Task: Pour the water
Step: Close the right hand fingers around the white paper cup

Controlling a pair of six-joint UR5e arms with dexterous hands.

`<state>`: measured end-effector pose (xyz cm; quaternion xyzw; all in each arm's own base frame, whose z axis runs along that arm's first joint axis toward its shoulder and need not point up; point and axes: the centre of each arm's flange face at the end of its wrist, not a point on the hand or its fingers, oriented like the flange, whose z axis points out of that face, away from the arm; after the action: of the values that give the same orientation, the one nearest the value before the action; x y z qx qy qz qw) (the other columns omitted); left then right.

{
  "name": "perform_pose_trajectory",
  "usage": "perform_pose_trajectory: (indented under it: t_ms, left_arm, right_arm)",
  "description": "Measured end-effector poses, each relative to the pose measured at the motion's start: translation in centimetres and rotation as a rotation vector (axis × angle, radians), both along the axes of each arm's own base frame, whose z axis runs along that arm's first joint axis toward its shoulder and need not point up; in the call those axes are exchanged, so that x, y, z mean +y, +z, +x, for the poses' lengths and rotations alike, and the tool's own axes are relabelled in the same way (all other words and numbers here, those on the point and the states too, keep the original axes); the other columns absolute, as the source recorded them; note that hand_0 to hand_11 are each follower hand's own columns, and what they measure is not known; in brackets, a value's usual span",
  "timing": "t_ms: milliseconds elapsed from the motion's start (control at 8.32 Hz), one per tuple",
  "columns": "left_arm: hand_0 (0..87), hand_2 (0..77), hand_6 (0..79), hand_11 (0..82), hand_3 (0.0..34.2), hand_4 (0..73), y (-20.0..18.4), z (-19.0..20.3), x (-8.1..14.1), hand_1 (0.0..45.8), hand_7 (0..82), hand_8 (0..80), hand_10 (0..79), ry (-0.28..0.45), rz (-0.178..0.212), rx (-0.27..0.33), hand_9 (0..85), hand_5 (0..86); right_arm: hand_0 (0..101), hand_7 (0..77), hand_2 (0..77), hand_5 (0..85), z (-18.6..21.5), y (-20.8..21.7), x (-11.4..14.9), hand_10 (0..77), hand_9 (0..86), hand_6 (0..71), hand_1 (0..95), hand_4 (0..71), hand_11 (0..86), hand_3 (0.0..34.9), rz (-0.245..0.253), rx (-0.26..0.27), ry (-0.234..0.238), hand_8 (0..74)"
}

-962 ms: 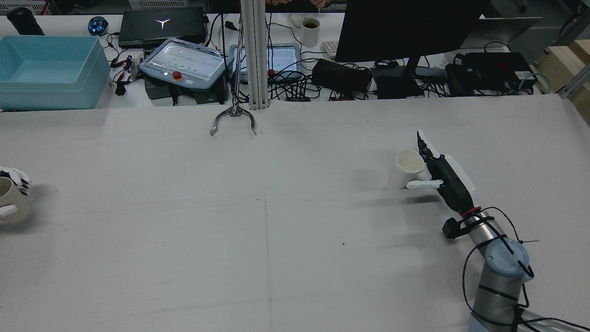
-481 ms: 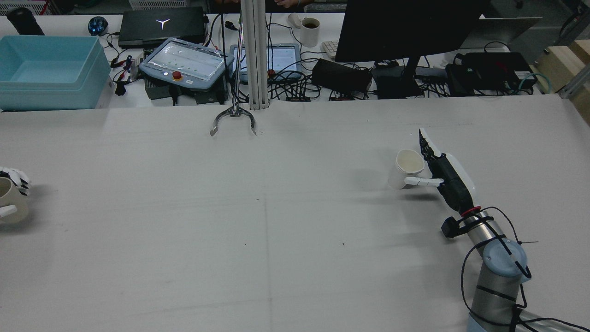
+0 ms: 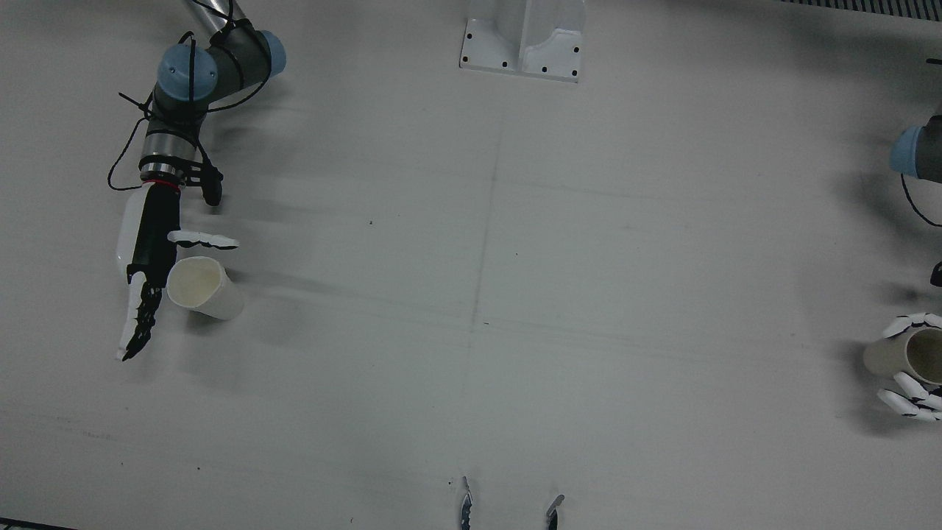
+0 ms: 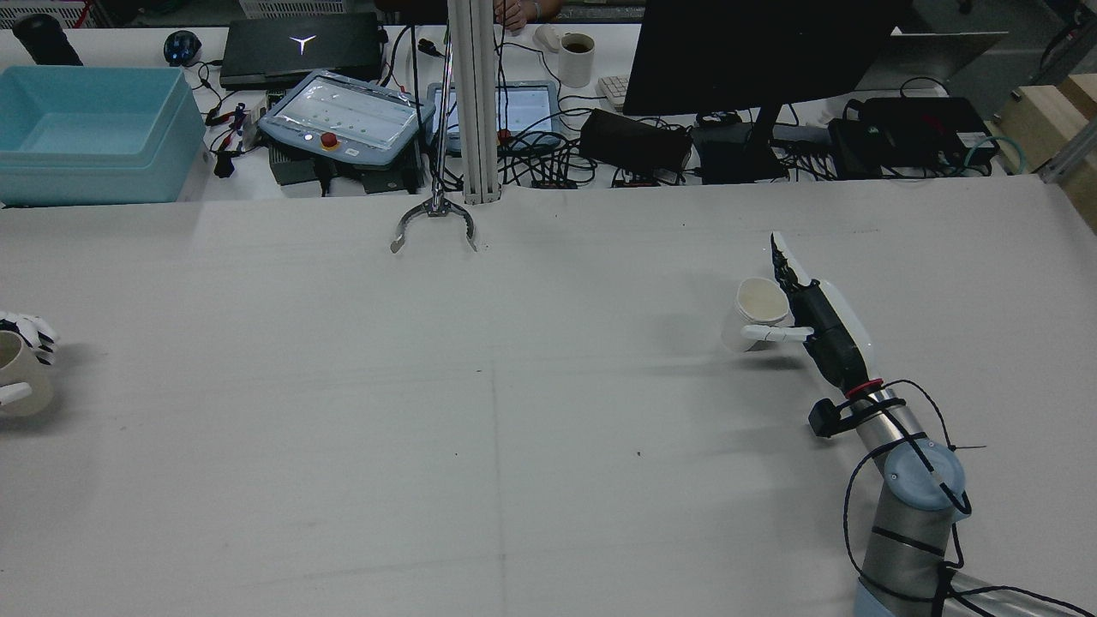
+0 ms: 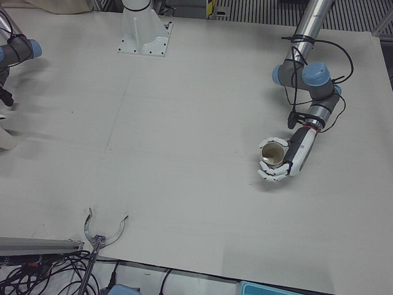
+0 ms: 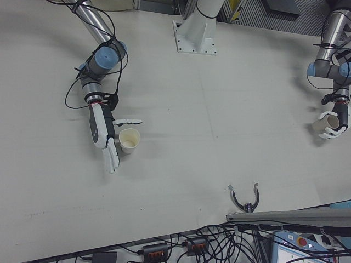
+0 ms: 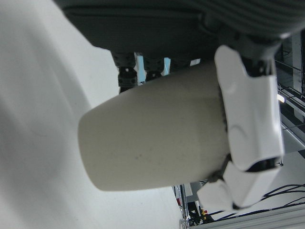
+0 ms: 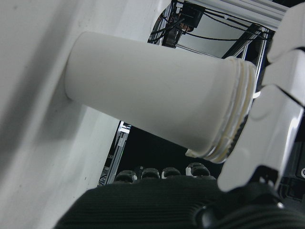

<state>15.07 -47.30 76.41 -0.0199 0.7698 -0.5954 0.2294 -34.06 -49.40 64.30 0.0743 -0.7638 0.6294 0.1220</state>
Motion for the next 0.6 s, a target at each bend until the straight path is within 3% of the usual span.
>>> perform_pose_trajectory:
  t_ms: [601]
  left_arm:
    - [56.1,38.2,35.5,40.4,0.0,42.5,0.06,-0.01,0.02,13.6,38.7,30.5,26.7,0.0,-0.001,-0.002,42.0,44.2]
  right_arm:
    - [48,0.5,4.9,0.5,-1.09,0.26,0.03,0.5,0.5,0.5,15.8,0.0,1.1,0.0,-0.004,0.016,-0.007,0.5]
